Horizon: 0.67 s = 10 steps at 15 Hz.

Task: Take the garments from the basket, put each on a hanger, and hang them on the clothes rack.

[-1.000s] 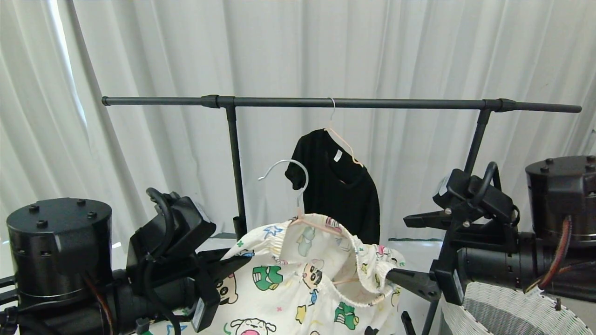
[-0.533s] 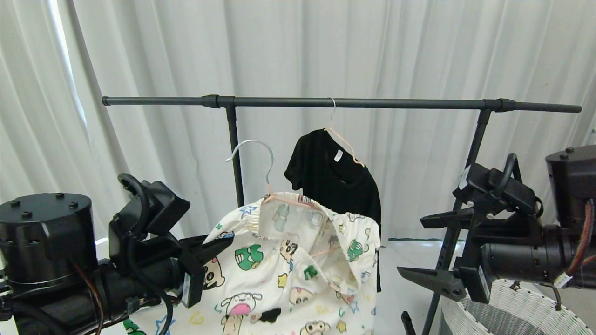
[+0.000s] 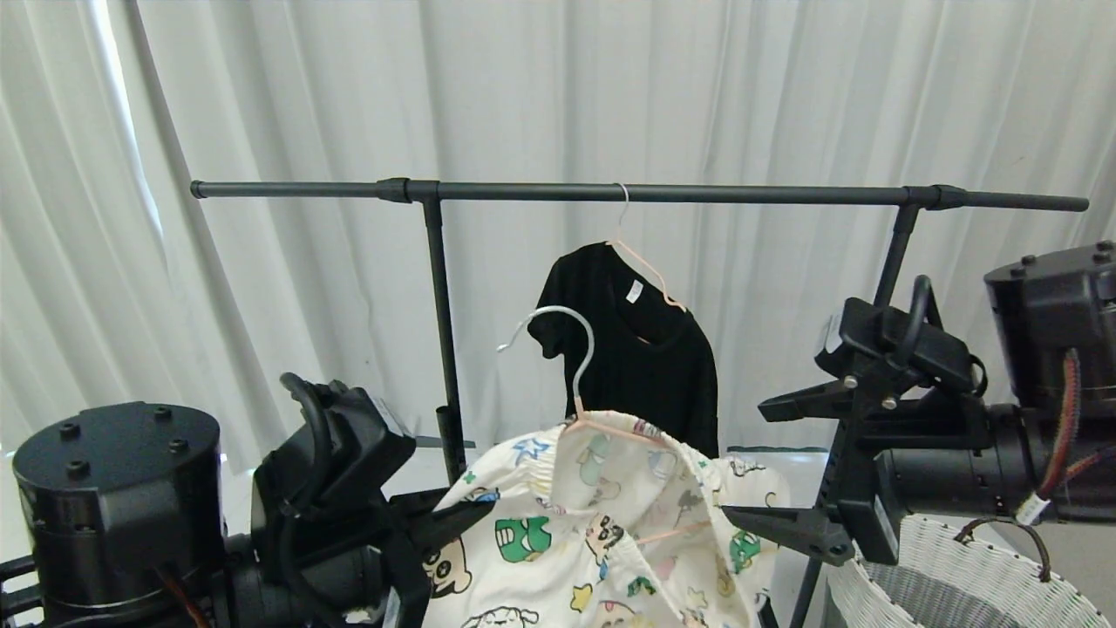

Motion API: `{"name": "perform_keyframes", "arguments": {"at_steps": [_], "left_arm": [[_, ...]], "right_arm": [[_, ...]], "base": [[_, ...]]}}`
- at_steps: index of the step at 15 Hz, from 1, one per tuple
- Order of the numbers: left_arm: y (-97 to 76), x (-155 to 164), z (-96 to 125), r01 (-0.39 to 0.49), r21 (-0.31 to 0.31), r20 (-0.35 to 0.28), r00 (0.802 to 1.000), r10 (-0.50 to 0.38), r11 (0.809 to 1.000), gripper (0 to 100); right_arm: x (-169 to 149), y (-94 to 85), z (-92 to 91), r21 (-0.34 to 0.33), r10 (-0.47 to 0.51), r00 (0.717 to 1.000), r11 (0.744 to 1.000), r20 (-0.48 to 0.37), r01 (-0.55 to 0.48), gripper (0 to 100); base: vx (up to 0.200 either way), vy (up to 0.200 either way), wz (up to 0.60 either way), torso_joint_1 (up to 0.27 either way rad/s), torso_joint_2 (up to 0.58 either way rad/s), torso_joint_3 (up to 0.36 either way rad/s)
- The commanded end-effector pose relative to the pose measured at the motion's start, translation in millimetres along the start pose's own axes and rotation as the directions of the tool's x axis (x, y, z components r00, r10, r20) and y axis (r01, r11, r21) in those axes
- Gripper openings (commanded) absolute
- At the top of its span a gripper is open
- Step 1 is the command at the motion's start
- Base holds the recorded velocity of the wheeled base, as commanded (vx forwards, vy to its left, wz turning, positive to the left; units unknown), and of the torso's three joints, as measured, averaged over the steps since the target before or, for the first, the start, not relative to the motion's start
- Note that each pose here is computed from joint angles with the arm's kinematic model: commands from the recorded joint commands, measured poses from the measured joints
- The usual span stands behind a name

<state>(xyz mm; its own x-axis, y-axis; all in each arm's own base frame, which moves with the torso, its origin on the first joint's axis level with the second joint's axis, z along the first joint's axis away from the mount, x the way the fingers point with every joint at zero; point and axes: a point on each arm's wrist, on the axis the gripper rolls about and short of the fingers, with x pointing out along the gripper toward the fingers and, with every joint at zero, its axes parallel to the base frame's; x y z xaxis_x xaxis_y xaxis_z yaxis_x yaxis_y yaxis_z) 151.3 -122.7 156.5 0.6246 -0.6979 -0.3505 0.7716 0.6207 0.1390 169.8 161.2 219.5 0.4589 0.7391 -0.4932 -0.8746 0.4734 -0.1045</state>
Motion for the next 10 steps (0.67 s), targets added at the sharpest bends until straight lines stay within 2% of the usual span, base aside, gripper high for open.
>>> {"name": "perform_keyframes", "arguments": {"at_steps": [1,5,7,10], "left_arm": [[-12.5,5,-2,0.056,0.025,-0.016,0.998,-0.056,0.998,0],[-20.7,5,1,0.096,0.084,-0.008,0.995,-0.096,0.992,0],[-24.5,4,2,0.112,0.094,0.002,0.994,-0.113,0.989,0],[-28.8,1,6,0.13,0.105,0.022,0.991,-0.133,0.986,0]], "right_arm": [[19,-5.4,3.9,-0.017,0.015,0.999,1.0,-0.049,-0.016,100],[34,-2.0,3.2,-0.014,0.065,0.99,0.998,-0.122,-0.067,100],[36,6.2,-1.0,-0.013,0.099,0.981,0.995,-0.167,-0.103,100],[36,7.8,-6.1,-0.002,0.113,0.972,0.993,-0.204,-0.115,100]], "base": [[0.0,0.0,0.0,0.0,0.0,0.0],[0.0,0.0,0.0,0.0,0.0,0.0],[0.0,0.0,0.0,0.0,0.0,0.0],[0.0,0.0,0.0,0.0,0.0,0.0]]}}
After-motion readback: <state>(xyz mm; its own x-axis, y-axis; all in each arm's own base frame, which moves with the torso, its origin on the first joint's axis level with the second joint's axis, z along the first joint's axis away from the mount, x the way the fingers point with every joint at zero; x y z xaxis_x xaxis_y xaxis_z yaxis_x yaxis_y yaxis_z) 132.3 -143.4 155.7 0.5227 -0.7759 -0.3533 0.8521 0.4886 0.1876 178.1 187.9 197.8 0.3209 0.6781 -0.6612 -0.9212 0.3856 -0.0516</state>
